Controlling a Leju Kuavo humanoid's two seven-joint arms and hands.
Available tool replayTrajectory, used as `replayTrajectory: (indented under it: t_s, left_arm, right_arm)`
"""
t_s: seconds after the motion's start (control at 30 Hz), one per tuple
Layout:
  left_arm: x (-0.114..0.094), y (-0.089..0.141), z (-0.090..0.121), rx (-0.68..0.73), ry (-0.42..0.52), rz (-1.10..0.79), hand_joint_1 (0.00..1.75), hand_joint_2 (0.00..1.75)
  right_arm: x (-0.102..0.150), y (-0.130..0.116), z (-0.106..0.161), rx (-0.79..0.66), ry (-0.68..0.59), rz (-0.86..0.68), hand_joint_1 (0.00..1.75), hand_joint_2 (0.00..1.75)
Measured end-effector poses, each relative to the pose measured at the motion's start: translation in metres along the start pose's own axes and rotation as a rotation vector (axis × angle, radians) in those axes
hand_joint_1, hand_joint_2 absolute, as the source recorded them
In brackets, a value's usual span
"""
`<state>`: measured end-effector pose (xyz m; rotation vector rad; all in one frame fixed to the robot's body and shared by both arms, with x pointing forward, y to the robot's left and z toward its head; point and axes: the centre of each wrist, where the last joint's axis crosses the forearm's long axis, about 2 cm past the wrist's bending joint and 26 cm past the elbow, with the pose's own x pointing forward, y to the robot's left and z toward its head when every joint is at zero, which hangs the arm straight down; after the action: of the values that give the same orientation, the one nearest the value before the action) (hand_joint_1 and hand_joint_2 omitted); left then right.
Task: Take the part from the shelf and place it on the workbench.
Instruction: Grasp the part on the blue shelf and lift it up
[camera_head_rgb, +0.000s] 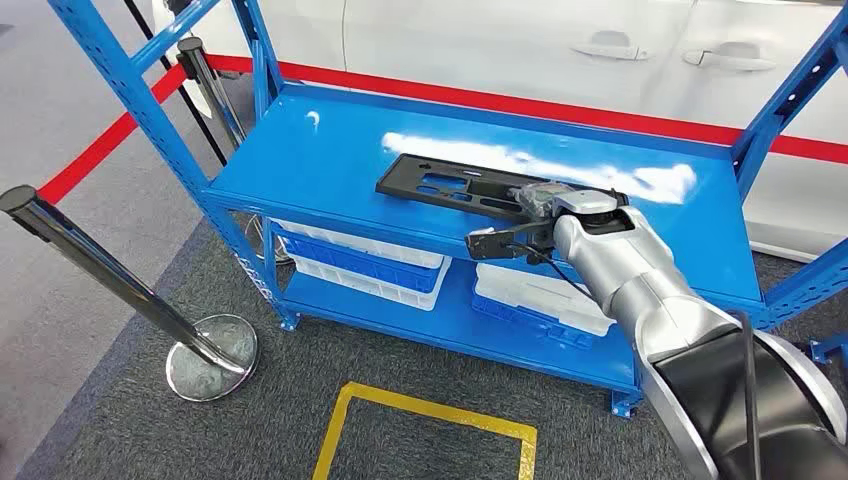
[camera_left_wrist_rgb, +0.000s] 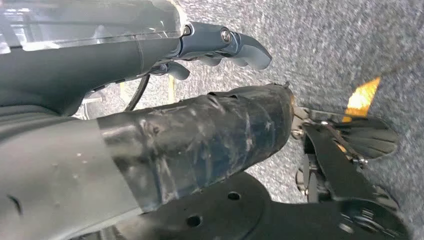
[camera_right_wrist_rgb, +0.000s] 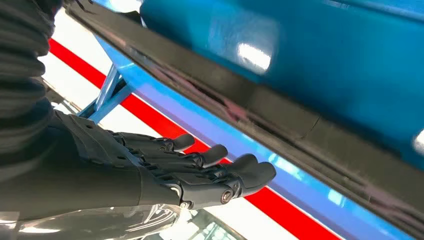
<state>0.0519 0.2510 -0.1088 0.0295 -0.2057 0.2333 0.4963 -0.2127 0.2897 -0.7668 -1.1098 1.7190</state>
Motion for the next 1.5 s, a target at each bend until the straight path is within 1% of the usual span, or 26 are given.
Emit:
replayTrajectory:
  t_s: [0.37, 0.5, 0.67, 1.03, 1.3, 1.43, 1.5]
  left_arm:
    - [0.000, 0.000, 0.000, -0.003, 0.001, -0.012, 0.00, 0.00]
    - [-0.001, 0.001, 0.000, -0.005, 0.005, -0.014, 0.00, 0.00]
    - [0.000, 0.000, 0.000, -0.006, 0.004, -0.015, 0.00, 0.00]
    - [0.000, 0.001, 0.000, 0.006, 0.011, -0.004, 0.00, 0.00]
    - [0.000, 0.001, 0.000, 0.012, 0.005, -0.005, 0.00, 0.00]
    - [0.002, 0.001, 0.000, 0.016, 0.001, -0.005, 0.00, 0.00]
    - [0.001, 0.001, 0.000, 0.019, 0.004, -0.002, 0.00, 0.00]
  right_arm:
    - [-0.002, -0.005, 0.001, -0.011, 0.008, 0.001, 0.00, 1.75]
    - [-0.007, -0.005, 0.003, -0.015, 0.016, -0.005, 0.00, 1.75]
    - [-0.010, 0.007, 0.001, 0.004, 0.019, -0.014, 0.00, 1.75]
    - [-0.011, 0.014, 0.001, 0.007, 0.015, -0.027, 0.00, 1.75]
    - [-0.008, 0.035, -0.002, 0.023, -0.007, -0.056, 0.00, 1.75]
    - [-0.007, 0.045, -0.003, 0.034, -0.016, -0.063, 1.75, 1.75]
    - [-0.008, 0.047, -0.003, 0.036, -0.018, -0.063, 1.75, 1.75]
